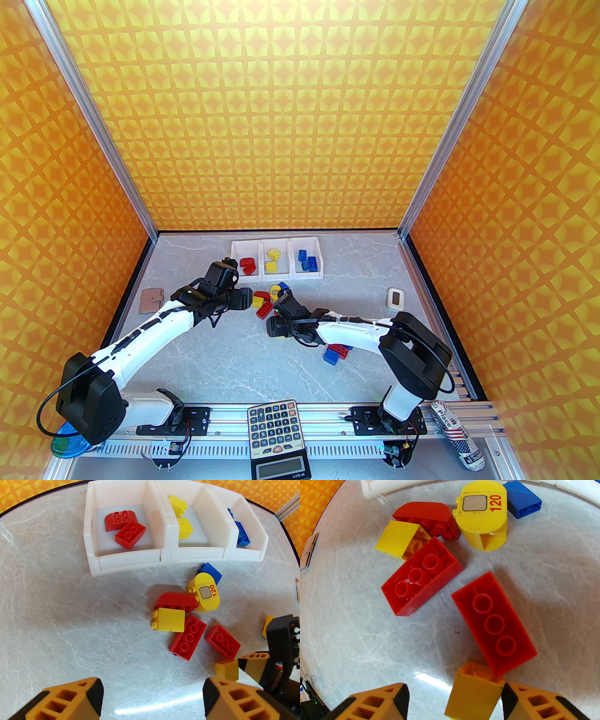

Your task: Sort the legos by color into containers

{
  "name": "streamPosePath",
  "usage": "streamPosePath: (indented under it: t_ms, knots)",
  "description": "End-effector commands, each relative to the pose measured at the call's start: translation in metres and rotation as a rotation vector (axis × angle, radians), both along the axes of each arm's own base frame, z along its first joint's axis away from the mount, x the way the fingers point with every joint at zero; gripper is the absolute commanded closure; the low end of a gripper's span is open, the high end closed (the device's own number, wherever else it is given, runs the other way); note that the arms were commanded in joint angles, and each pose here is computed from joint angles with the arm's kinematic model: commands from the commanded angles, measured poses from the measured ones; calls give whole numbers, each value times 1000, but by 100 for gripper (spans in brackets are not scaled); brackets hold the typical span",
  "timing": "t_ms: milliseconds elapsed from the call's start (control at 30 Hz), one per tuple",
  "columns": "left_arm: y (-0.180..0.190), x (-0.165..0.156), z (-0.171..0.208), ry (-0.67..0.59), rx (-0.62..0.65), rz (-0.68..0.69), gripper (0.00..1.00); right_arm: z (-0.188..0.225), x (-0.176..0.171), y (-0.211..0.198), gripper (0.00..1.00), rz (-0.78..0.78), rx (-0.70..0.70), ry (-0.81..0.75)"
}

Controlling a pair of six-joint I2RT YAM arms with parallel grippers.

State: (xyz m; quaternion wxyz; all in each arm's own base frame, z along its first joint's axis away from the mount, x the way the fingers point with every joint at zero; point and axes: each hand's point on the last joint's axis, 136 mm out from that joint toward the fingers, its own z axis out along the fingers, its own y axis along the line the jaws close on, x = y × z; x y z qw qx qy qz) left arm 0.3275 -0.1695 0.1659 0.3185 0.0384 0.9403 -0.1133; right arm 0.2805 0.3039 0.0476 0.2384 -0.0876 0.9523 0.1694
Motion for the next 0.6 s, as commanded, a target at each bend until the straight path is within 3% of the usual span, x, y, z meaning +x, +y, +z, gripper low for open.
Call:
streamPosePath:
  t_ms: [0, 400, 567]
  knots:
    - [0, -1, 4, -13, -19, 1, 26, -3, 3, 4, 33, -1, -36, -5]
    - [-1, 0, 6, -12, -15, -1, 28, -9, 5, -8, 58, 18, -194, -30]
    - [-2, 0, 10, -21, -18, -6, 28, -14, 3, -10, 56, 45, -225, -19]
